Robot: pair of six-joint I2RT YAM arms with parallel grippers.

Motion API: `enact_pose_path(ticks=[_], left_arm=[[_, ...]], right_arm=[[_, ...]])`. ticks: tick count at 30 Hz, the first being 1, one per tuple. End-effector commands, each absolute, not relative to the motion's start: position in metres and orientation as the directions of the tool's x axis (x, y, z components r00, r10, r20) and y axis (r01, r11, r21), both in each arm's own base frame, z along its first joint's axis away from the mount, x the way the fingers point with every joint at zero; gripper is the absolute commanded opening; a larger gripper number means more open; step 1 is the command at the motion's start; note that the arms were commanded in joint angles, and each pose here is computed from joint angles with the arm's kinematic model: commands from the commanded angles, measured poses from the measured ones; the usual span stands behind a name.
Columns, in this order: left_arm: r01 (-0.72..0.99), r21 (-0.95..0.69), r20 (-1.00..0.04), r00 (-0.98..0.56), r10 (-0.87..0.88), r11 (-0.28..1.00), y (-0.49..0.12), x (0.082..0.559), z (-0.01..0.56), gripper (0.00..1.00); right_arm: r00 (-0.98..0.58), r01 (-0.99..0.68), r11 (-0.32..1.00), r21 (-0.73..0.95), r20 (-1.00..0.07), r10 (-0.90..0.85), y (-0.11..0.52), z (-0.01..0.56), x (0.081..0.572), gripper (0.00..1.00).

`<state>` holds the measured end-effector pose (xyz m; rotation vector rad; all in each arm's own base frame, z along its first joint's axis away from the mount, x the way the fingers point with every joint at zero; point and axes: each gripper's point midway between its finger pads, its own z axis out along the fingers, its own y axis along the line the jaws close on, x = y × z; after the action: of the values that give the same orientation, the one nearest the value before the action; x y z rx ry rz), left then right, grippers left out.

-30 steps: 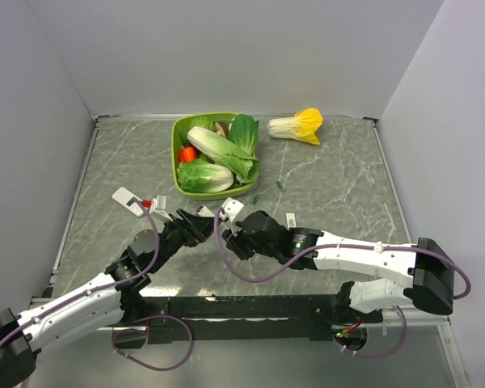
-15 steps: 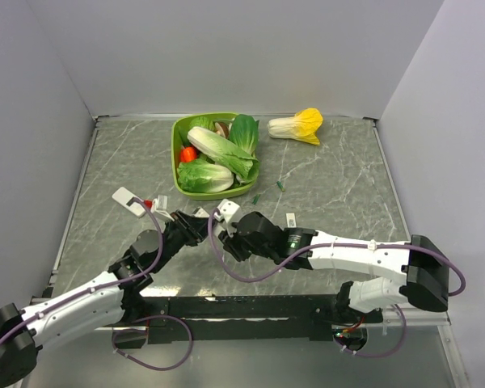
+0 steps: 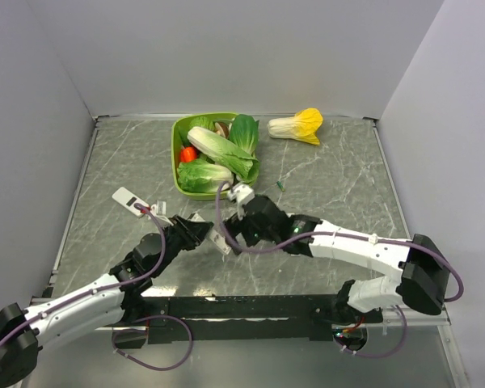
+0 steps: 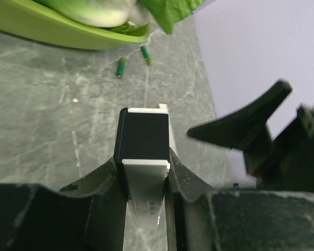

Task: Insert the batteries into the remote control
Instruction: Adjust the remote control, then pick up the battery from the center of the board.

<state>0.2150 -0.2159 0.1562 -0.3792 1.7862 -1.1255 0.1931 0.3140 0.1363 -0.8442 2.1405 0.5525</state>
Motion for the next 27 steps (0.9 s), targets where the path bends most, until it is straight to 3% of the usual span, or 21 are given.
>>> enact_pose_path(ticks=[1,8,17,27], left_arm=[[0.257,-0.795,-0.602,-0.438,-0.667,0.549,-0.207,0.219,0.161,0.01],[0.337,-0.8,-0.6,-0.437,-0.67,0.497,-0.203,0.211,0.161,0.01],[0.417,-0.782,-0.623,-0.48,-0.618,0.463,-0.217,0.202,0.163,0.01],[0.418,-0.787,-0.616,-0.49,-0.617,0.454,-0.218,0.201,0.161,0.01]], right_arm=[[-0.627,-0.569,0.789,0.233,-0.744,-0.233,0.28,0.153,0.224,1.0],[-0.735,-0.388,0.896,0.216,-0.659,-0.159,0.215,0.13,0.265,0.99],[-0.786,-0.185,0.962,0.198,-0.617,-0.024,0.168,0.126,0.327,0.88],[-0.835,-0.087,0.969,0.231,-0.547,0.055,0.185,0.099,0.371,0.63]])
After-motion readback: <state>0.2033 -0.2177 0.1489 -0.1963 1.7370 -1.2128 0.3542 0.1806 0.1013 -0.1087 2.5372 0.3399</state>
